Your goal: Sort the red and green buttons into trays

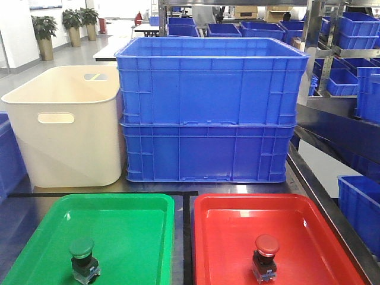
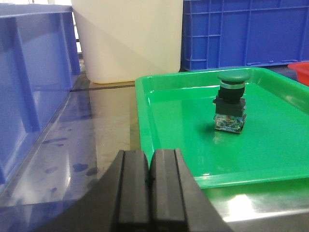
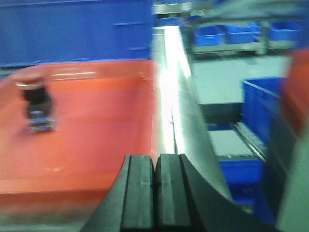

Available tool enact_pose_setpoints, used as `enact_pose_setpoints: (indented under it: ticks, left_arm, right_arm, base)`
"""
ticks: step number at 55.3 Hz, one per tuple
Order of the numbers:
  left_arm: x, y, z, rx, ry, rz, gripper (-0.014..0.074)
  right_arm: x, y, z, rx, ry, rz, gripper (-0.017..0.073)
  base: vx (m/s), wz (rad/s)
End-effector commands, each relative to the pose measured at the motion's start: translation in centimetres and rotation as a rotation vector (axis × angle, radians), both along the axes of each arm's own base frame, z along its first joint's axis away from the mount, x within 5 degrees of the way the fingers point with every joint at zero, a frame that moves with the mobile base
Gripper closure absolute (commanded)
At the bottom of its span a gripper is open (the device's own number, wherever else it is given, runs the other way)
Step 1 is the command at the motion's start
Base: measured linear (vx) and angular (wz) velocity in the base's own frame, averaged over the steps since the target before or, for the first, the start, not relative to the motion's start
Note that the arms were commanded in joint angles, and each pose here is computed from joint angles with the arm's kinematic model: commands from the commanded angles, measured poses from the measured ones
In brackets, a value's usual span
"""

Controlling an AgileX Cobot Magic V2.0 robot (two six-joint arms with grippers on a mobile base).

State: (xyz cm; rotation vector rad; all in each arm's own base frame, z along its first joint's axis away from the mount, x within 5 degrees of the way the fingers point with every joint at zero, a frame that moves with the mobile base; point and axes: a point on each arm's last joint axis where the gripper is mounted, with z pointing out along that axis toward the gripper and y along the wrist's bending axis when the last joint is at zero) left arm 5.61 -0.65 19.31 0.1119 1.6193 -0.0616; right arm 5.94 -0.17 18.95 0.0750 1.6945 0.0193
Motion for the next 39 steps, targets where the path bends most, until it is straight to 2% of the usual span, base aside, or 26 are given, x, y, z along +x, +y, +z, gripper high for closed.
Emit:
enact_pose_setpoints:
  ticks: [1, 4, 10, 39]
  left_arm:
    - [-0.2, 0.09, 1.63, -0.025, -0.112, 0.008, 0.0599]
    - [-0.2, 0.08, 1.62, -0.025, -0.111, 0.008, 0.0599]
    - [-0.2, 0.08, 1.62, -0.025, -0.111, 0.008, 0.0599]
    - [-0.19, 0.08, 1.61, -0.025, -0.11, 0.008, 0.0599]
  right_arm:
    - [-0.33, -0.19, 0.25, -0.023, -0.107, -0.031, 0.0571]
    - [-0.26, -0.19, 0.26, -0.092, -0.1, -0.023, 0.0571]
    - [-0.24, -0.22, 0.43, -0.166, -0.117, -0.024, 0.0571]
    - [-0.29, -0.22, 0.48, -0.17, -0.129, -0.024, 0.0571]
  base:
    - [0.0, 0.0]
    - [0.0, 0.0]
    - [0.0, 0.0]
    - [0.0, 0.0]
